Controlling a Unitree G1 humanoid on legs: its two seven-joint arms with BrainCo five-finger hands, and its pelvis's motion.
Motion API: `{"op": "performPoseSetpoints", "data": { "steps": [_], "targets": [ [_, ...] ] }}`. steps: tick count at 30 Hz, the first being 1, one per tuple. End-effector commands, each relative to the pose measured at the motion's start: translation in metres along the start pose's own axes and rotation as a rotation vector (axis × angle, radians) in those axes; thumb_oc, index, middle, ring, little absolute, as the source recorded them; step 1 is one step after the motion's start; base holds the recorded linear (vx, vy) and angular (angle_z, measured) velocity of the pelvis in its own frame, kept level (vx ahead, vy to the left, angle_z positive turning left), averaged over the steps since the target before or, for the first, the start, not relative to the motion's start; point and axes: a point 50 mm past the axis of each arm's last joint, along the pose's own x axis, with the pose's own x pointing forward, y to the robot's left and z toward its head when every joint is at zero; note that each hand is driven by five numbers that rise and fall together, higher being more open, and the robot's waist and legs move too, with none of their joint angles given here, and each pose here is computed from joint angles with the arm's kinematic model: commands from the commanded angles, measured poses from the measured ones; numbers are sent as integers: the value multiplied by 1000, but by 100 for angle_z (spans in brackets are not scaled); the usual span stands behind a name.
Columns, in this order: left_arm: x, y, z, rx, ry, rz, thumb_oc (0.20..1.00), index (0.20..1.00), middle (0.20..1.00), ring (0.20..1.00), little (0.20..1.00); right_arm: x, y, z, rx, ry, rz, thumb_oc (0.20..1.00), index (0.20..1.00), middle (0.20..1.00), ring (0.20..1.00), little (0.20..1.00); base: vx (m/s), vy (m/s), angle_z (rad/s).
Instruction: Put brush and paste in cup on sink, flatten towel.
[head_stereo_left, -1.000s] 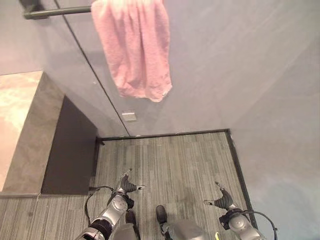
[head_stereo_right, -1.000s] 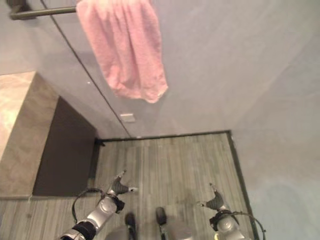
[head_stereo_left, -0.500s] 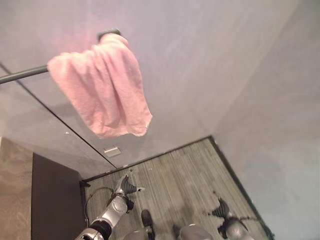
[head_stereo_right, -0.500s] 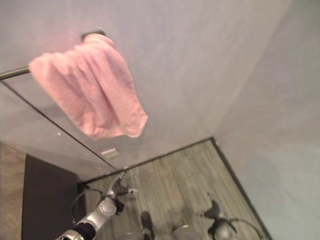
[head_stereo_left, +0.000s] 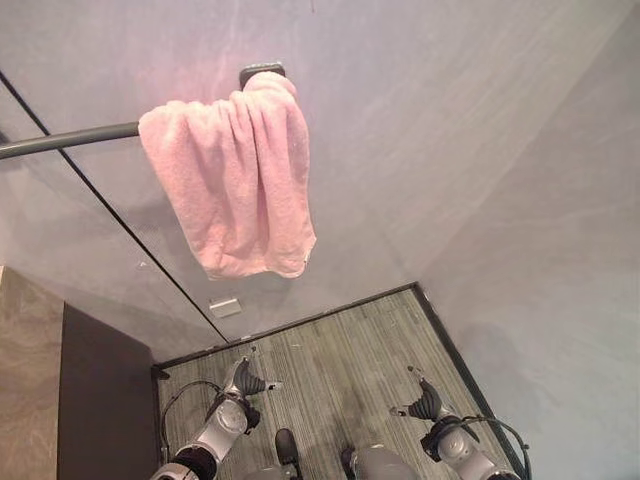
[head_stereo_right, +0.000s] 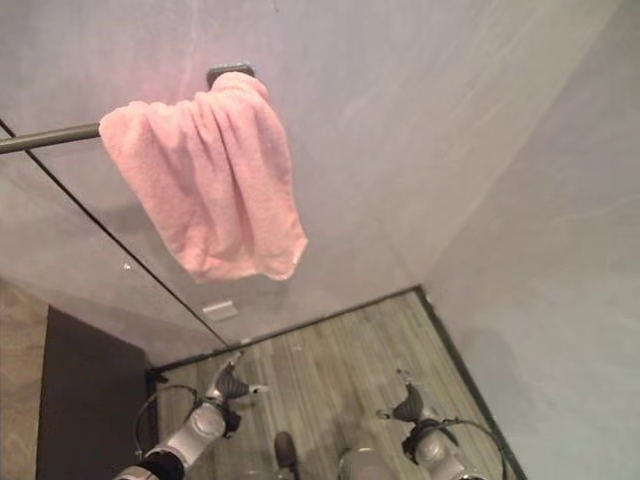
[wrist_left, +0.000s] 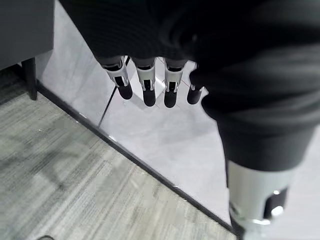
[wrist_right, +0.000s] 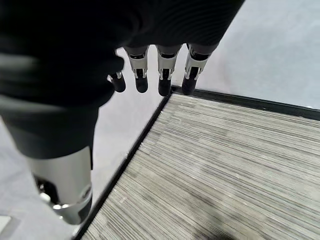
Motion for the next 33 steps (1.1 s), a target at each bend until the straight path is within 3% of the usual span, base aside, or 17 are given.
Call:
{"op": "performPoseSetpoints", "data": {
  "steps": [1, 19, 33],
  "targets": [
    [-1, 6, 2, -5, -43, 30, 1000, 1000, 1000, 1000, 1000, 0, -10, 4, 48, -35, -50, 1000, 1000, 1000, 1000, 1000, 74, -85, 56],
    [-2, -14, 22, -48, -81, -25, 1000, 1000, 1000, 1000, 1000, -7, -24, -27, 45, 74, -113, 1000, 1000, 1000, 1000, 1000, 40, -103, 40],
    [0, 2, 19, 25, -119, -3, 1000, 1000, 1000, 1000, 1000, 1, -24, -18, 63, 80, -138, 1000, 1000, 1000, 1000, 1000, 153, 287, -15]
  ]
}}
